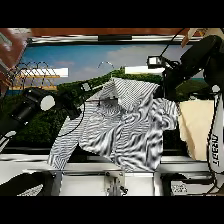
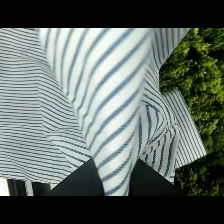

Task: Fold the shirts.

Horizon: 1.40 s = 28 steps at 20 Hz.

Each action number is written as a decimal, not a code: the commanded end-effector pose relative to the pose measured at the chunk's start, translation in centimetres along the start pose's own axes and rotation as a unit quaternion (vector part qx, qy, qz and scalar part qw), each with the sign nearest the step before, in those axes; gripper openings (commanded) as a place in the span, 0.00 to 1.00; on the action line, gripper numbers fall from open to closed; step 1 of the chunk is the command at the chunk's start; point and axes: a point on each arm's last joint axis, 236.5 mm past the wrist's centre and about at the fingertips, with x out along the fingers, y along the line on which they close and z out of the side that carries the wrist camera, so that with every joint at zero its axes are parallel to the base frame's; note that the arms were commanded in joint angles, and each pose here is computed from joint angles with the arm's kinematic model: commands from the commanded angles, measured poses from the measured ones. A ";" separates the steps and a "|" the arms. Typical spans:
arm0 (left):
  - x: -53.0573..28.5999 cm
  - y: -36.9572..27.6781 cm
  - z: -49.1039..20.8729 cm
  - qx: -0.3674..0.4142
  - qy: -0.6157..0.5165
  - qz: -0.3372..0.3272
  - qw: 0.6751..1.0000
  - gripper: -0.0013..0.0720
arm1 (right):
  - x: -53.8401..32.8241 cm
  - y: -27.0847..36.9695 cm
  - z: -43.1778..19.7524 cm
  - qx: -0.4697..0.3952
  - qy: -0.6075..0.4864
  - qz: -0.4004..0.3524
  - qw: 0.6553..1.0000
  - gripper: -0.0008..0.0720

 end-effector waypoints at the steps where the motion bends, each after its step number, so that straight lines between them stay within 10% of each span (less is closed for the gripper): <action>1: -0.8 2.9 -1.6 0.004 0.028 0.038 0.999 0.95 | -0.2 0.5 0.4 0.003 -0.006 0.004 1.000 0.12; 6: -1.1 2.4 -3.9 -0.022 0.066 0.020 0.997 0.95 | -0.9 0.5 0.8 0.005 -0.009 -0.010 1.000 0.11; 11: -4.4 5.6 -5.4 -0.207 0.036 0.065 0.975 0.95 | -1.4 0.6 0.8 0.015 -0.008 -0.019 1.000 0.11; 18: -2.7 0.2 -4.0 -0.510 -0.116 -0.104 0.846 0.92 | -2.3 0.0 1.4 0.021 -0.016 -0.051 0.998 0.11; 28: 5.6 -9.3 5.6 -0.561 -0.177 -0.144 0.796 0.76 | -2.3 0.0 1.4 0.044 -0.017 -0.051 0.998 0.11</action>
